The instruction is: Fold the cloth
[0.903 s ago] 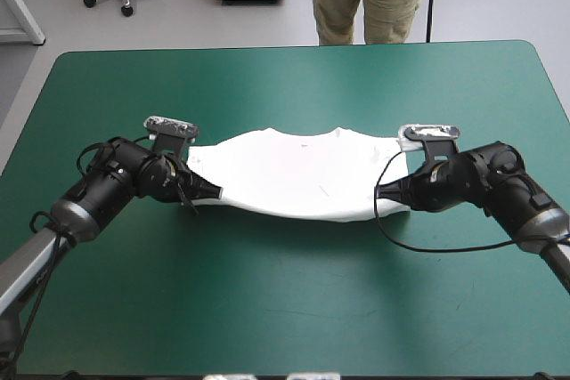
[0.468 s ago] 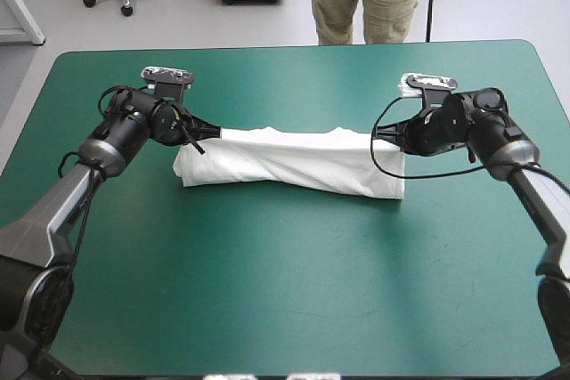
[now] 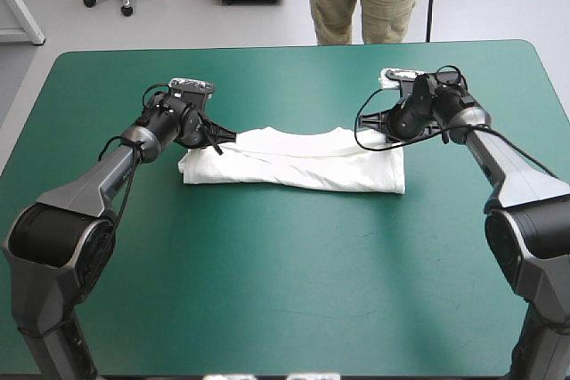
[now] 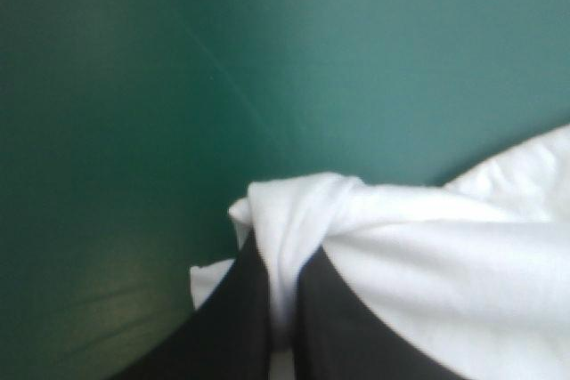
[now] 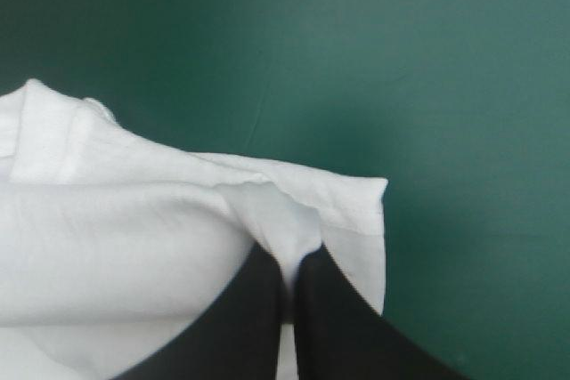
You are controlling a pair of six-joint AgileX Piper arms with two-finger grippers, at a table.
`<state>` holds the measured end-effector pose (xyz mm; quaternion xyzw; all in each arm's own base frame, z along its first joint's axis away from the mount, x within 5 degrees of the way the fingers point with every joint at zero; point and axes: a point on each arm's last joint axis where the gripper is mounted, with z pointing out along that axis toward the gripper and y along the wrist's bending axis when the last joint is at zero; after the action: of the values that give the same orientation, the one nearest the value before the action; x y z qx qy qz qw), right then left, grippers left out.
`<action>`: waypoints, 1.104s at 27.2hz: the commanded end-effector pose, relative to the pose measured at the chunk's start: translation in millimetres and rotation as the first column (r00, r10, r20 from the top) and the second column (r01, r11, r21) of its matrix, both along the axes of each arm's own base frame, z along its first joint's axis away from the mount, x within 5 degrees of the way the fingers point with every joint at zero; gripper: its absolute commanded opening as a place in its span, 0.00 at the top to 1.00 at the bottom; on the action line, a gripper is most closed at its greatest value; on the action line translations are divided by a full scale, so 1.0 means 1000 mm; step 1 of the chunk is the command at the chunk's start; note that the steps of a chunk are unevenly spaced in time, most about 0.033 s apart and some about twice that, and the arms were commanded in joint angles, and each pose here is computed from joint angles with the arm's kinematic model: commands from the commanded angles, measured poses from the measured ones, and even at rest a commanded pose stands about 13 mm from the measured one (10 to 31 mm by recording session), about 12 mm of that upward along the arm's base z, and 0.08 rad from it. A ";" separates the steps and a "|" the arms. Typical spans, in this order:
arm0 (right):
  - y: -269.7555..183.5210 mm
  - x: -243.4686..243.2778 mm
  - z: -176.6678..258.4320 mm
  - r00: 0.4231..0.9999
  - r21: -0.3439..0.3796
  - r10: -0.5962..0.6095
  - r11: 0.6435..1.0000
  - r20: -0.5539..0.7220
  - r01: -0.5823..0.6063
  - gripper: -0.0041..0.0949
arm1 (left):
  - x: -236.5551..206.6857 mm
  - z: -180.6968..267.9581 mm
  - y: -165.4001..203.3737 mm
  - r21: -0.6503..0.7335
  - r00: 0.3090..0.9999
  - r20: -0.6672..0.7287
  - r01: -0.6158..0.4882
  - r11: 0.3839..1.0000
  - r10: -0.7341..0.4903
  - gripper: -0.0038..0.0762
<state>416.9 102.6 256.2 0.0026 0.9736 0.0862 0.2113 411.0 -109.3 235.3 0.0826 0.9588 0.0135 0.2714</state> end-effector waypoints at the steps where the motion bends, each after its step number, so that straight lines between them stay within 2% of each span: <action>1: -0.004 -0.001 0.028 0.997 0.009 0.008 1.000 0.074 -0.008 0.93 | 0.003 0.031 -0.001 -0.033 0.992 0.129 0.014 0.999 -0.010 0.87; 3: -0.004 -0.002 0.026 0.998 -0.005 0.029 1.000 0.060 -0.029 0.83 | 0.003 0.030 -0.002 -0.037 0.992 0.123 0.013 0.999 -0.008 0.69; 6: -0.004 -0.006 0.024 0.998 -0.017 0.056 0.998 0.018 -0.056 0.61 | 0.002 0.031 -0.001 -0.028 0.994 0.105 0.008 1.000 -0.005 0.32; 8: -0.005 -0.010 0.027 0.998 -0.031 0.060 0.998 -0.007 -0.060 0.50 | -0.001 0.039 0.002 -0.007 0.995 0.098 0.003 1.000 -0.002 0.17; 10: -0.007 -0.015 0.036 0.998 -0.036 0.069 0.997 0.002 -0.069 0.46 | -0.004 0.050 0.003 -0.001 0.996 0.093 -0.006 1.000 0.006 0.12; 13: -0.008 -0.023 0.055 0.996 -0.030 0.072 0.997 0.052 -0.070 0.46 | -0.010 0.070 0.006 0.001 0.993 0.115 -0.003 1.000 0.003 0.17; 14: -0.009 -0.027 0.063 0.995 -0.029 0.075 0.997 0.072 -0.073 0.46 | -0.012 0.078 0.006 -0.008 0.991 0.132 0.004 1.000 -0.003 0.23; 16: -0.011 -0.035 0.079 0.991 -0.026 0.078 0.997 0.104 -0.076 0.46 | -0.018 0.093 0.004 -0.037 0.985 0.170 0.030 0.999 -0.023 0.46; 19: -0.014 -0.048 0.097 0.986 -0.032 0.096 0.995 0.137 -0.092 0.47 | -0.028 0.109 -0.002 -0.094 0.976 0.202 0.098 0.991 -0.077 0.97; 20: -0.014 -0.051 0.102 0.984 -0.030 0.095 0.995 0.149 -0.092 0.47 | -0.029 0.111 -0.006 -0.093 0.972 0.209 0.132 0.987 -0.110 0.95; 24: -0.016 -0.059 0.116 0.978 -0.024 0.094 0.996 0.184 -0.091 0.47 | -0.042 0.111 -0.042 -0.197 0.952 0.197 0.272 0.942 -0.234 0.96; 26: -0.016 -0.061 0.117 0.978 -0.021 0.094 0.996 0.186 -0.092 0.47 | -0.050 0.108 -0.069 -0.200 0.920 0.210 0.372 0.906 -0.331 0.96; 30: -0.016 -0.061 0.117 0.979 -0.019 0.090 0.996 0.184 -0.088 0.47 | -0.060 0.095 -0.112 -0.189 0.879 0.219 0.464 0.865 -0.424 0.96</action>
<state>364.6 91.0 342.9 -0.0502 0.9648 0.0828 0.2445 360.0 -204.0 304.1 0.2555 0.9086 -0.1312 0.3031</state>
